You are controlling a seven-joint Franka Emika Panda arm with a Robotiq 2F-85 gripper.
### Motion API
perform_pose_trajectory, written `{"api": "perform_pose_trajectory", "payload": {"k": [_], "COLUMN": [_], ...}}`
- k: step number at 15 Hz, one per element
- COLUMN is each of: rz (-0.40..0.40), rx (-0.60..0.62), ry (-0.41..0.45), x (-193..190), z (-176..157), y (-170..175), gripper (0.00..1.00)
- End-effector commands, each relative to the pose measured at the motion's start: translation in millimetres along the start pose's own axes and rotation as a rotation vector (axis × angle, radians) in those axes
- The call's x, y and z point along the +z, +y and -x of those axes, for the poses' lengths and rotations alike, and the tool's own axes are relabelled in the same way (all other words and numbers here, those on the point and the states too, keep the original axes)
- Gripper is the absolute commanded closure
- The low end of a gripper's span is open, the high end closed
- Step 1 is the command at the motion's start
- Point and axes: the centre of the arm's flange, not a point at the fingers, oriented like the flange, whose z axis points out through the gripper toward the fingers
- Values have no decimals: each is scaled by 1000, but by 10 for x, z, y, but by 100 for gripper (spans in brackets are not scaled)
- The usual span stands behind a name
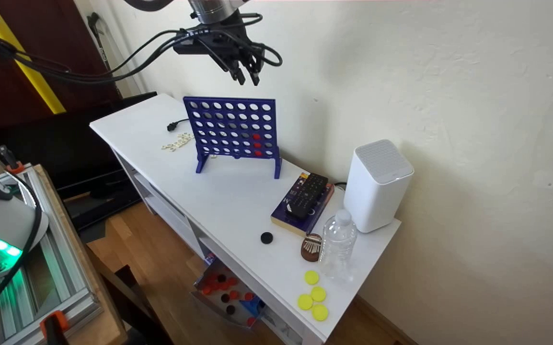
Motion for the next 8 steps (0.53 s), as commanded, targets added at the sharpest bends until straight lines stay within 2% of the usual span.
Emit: {"api": "perform_pose_trajectory", "payload": {"k": [1, 5, 8], "rz": [-20, -35, -49], "rx": [25, 54, 92], "ry": [-24, -40, -52], "x": [-351, -484, -551], "z": [224, 457, 651], "y": [-143, -152, -124], "gripper": [27, 0, 0]}}
